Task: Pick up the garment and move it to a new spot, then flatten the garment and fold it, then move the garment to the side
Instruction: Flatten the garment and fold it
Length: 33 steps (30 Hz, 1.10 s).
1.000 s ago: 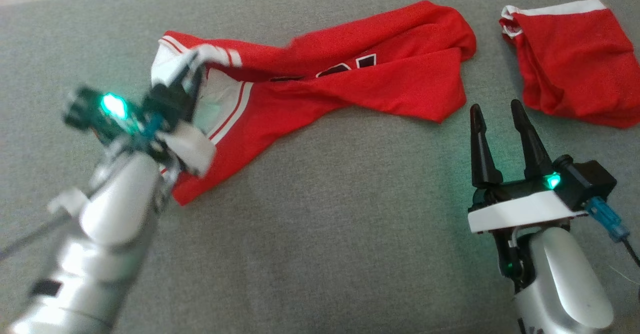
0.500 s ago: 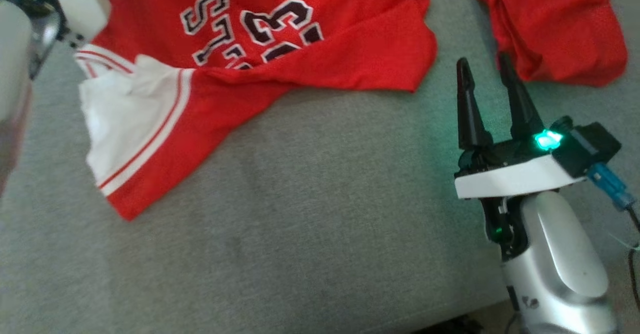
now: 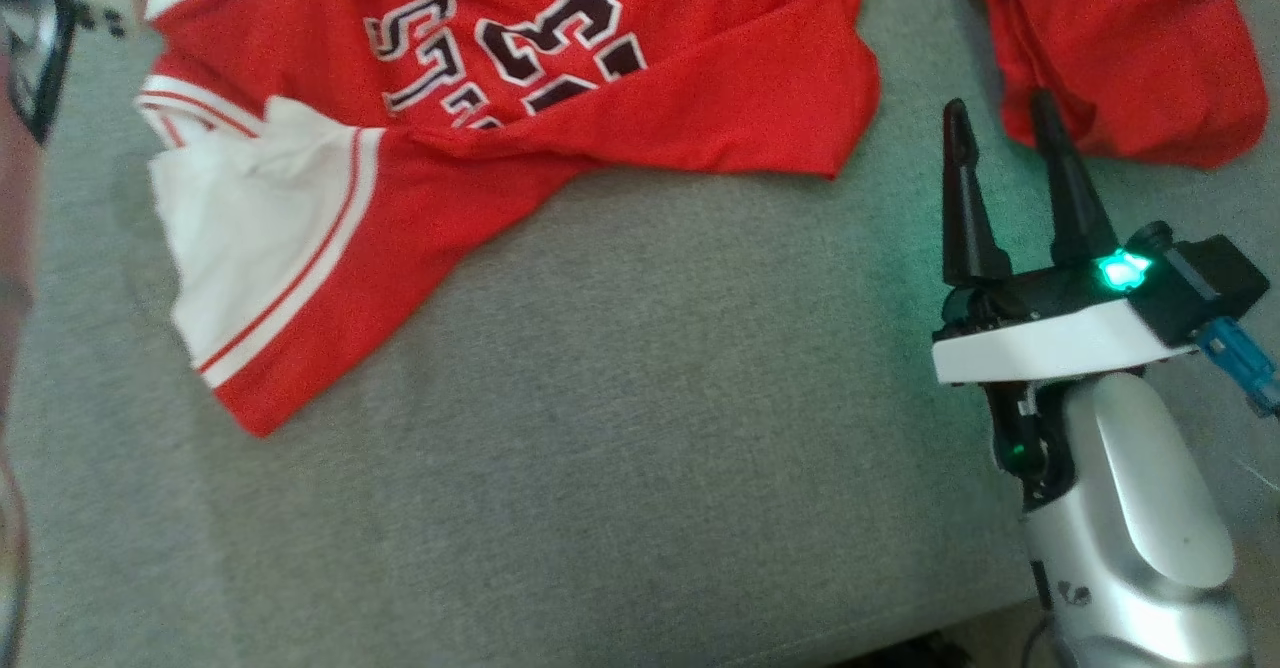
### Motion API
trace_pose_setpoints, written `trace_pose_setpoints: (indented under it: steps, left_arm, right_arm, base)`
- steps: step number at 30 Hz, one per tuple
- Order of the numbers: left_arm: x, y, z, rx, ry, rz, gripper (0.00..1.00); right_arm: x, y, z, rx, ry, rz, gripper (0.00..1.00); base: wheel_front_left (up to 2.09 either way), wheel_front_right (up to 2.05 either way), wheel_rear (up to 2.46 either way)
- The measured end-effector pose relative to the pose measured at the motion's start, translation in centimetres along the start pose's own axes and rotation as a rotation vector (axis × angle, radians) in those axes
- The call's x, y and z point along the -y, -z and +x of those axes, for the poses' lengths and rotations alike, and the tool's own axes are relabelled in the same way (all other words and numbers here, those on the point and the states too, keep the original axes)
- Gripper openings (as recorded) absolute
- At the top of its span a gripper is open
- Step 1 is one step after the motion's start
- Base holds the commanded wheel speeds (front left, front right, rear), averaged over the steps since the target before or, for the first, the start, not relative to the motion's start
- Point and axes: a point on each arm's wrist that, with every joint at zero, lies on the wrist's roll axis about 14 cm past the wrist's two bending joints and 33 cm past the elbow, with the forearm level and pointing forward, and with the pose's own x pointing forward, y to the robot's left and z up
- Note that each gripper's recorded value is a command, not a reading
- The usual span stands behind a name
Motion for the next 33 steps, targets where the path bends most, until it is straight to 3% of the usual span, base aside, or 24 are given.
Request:
trace_pose_setpoints:
  steps: [5, 14, 22, 27, 33]
  left_arm:
    - [-0.2, -0.1, -3.8, 0.046, -0.063, -0.155, 1.00]
    - [1.1, 0.1, -12.0, 0.088, -0.148, -0.303, 1.00]
    - [4.6, 3.0, -21.3, 0.055, -0.260, -0.455, 1.00]
    - [5.3, 4.5, -25.0, 0.031, -0.326, -0.510, 1.00]
    - [5.5, 4.9, -25.3, 0.022, -0.326, -0.497, 1.00]
  right_arm:
    - [-0.7, -1.5, -0.1, 0.036, -0.018, -0.031, 1.00]
    - [-2.7, -1.6, -2.2, 0.029, -0.062, -0.045, 1.00]
    - [-5.3, -2.2, -3.9, 0.037, -0.129, -0.042, 1.00]
    - [-6.3, -2.1, -5.0, 0.034, -0.157, -0.040, 1.00]
    - [-6.5, -1.9, -5.0, 0.030, -0.161, -0.037, 1.00]
  base:
    - [0.00, 0.00, 0.00]
    - [0.00, 0.00, 0.00]
    - [0.00, 0.00, 0.00]
    - [0.00, 0.00, 0.00]
    - [0.00, 0.00, 0.00]
